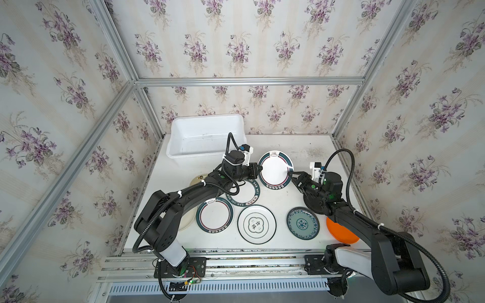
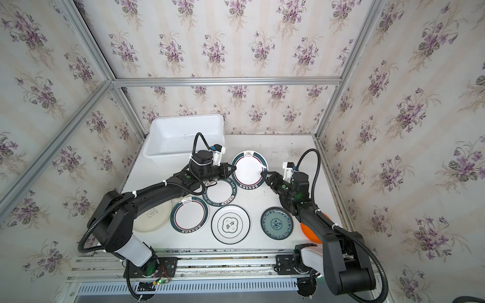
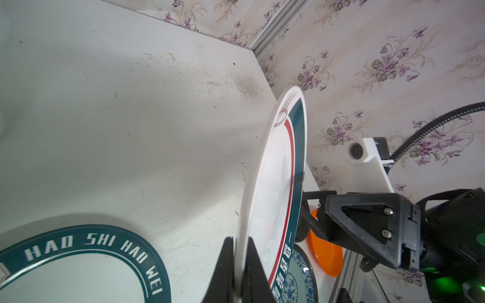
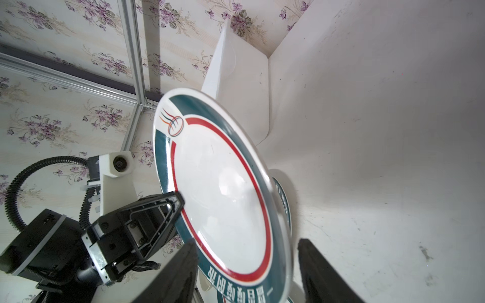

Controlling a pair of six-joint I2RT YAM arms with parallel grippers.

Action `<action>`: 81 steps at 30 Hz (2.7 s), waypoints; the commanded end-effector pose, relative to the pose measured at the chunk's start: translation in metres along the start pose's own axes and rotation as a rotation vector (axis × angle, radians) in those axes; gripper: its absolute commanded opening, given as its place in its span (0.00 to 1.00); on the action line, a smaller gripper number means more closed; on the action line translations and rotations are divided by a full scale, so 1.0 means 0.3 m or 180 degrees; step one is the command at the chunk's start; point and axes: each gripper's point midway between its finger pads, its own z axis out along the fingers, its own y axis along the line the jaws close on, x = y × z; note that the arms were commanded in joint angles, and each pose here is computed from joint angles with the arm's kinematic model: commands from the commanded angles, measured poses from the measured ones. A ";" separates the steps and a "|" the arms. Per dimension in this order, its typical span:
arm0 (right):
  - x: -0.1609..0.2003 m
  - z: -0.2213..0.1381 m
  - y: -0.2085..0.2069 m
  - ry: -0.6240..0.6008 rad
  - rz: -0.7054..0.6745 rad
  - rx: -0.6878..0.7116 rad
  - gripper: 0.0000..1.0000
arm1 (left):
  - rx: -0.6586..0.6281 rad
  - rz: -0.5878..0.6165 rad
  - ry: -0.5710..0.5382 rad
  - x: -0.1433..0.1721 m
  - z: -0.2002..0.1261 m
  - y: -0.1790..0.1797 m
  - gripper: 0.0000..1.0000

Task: Place the plates into the plastic bin on the countertop
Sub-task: Place the plate in the plastic bin.

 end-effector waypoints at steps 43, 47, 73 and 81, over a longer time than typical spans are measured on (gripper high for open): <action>-0.330 -0.068 0.244 -0.0094 -0.0903 0.0819 0.96 | -0.1544 -0.0299 -0.1322 -0.535 -0.576 0.551 0.00; -0.305 -0.062 0.193 -0.0029 -0.0788 0.0910 0.97 | -0.1624 -0.0386 -0.1263 -0.532 -0.554 0.618 0.00; -0.216 -0.162 0.127 -0.0061 -0.0967 0.1167 0.99 | -0.1511 -0.0541 -0.0749 -0.562 -0.238 0.831 0.00; -0.184 -0.164 0.062 0.0064 -0.0956 0.1335 0.99 | -0.1487 -0.0573 -0.0525 -0.494 -0.132 0.836 0.00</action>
